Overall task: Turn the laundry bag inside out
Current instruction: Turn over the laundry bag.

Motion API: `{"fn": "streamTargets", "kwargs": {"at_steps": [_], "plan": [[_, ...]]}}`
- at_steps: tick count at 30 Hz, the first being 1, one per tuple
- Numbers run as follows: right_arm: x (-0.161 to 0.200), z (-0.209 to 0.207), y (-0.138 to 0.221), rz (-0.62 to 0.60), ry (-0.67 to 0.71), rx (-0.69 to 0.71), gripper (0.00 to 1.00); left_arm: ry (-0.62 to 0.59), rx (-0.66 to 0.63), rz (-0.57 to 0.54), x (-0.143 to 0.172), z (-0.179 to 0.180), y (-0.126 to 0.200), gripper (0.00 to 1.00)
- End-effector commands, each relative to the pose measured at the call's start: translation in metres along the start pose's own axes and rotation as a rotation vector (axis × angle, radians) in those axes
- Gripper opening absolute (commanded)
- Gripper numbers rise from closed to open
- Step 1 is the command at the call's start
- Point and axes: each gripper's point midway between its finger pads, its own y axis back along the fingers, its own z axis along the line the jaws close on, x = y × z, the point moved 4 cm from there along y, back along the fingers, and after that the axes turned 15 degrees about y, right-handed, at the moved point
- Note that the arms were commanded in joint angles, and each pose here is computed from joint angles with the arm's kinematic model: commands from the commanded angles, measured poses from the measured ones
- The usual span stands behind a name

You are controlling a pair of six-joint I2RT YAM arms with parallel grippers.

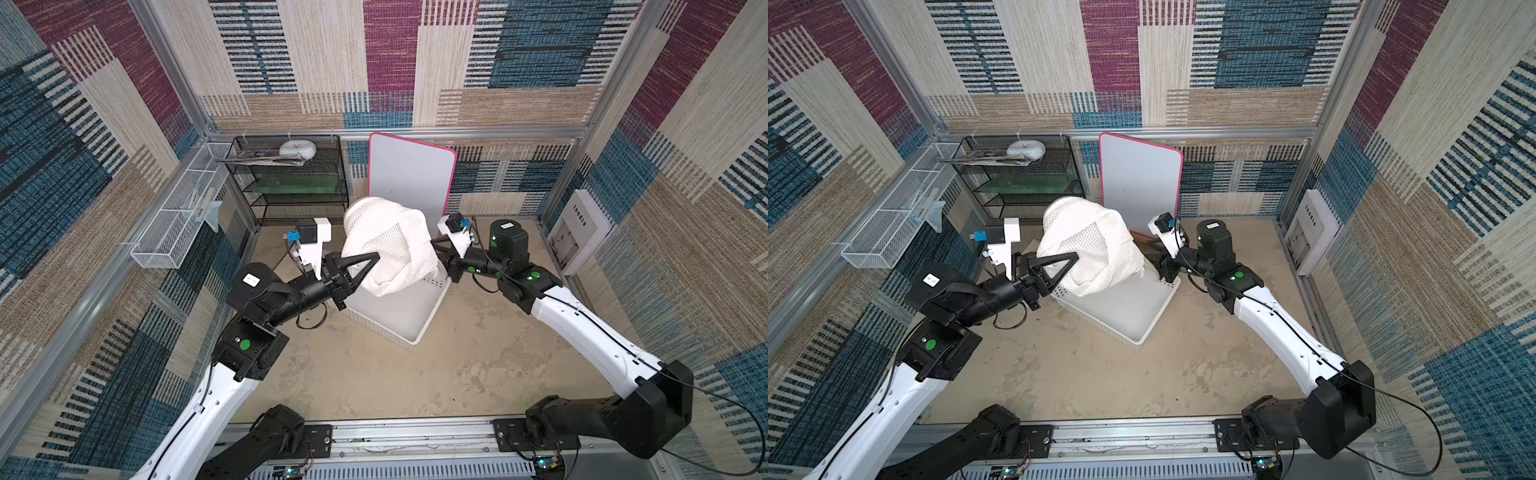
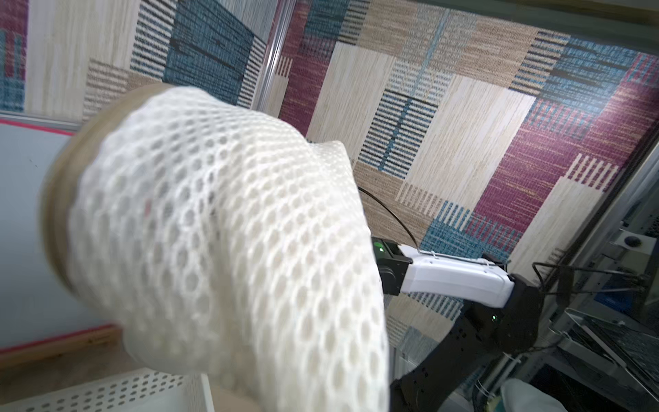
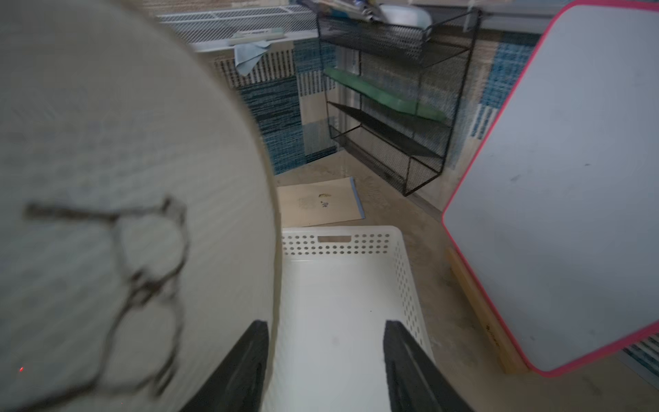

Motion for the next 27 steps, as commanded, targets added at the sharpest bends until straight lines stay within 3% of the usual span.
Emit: {"fn": "streamTargets", "kwargs": {"at_steps": [1, 5, 10, 12, 20, 27], "plan": [[-0.025, -0.038, 0.036, -0.041, -0.072, 0.324, 0.75, 0.013, -0.138, -0.032, -0.001, 0.023, -0.001, 0.0], [-0.03, -0.024, 0.058, -0.072, -0.025, 0.284, 0.79, 0.047, -0.182, -0.024, 0.009, 0.036, 0.0, 0.0], [-0.024, 0.04, 0.065, -0.244, 0.107, -0.074, 0.8, 0.073, -0.155, 0.006, 0.016, 0.041, -0.007, 0.0], [-0.019, 0.049, 0.06, -0.256, 0.134, -0.151, 0.79, 0.081, -0.132, 0.029, 0.018, 0.04, -0.01, 0.0], [-0.005, 0.049, 0.03, -0.241, 0.204, -0.263, 0.72, 0.163, -0.056, 0.096, 0.022, 0.034, -0.021, 0.0], [0.007, 0.04, 0.013, -0.18, 0.233, -0.191, 0.55, 0.211, -0.007, 0.094, 0.016, 0.027, -0.025, 0.0]]}}
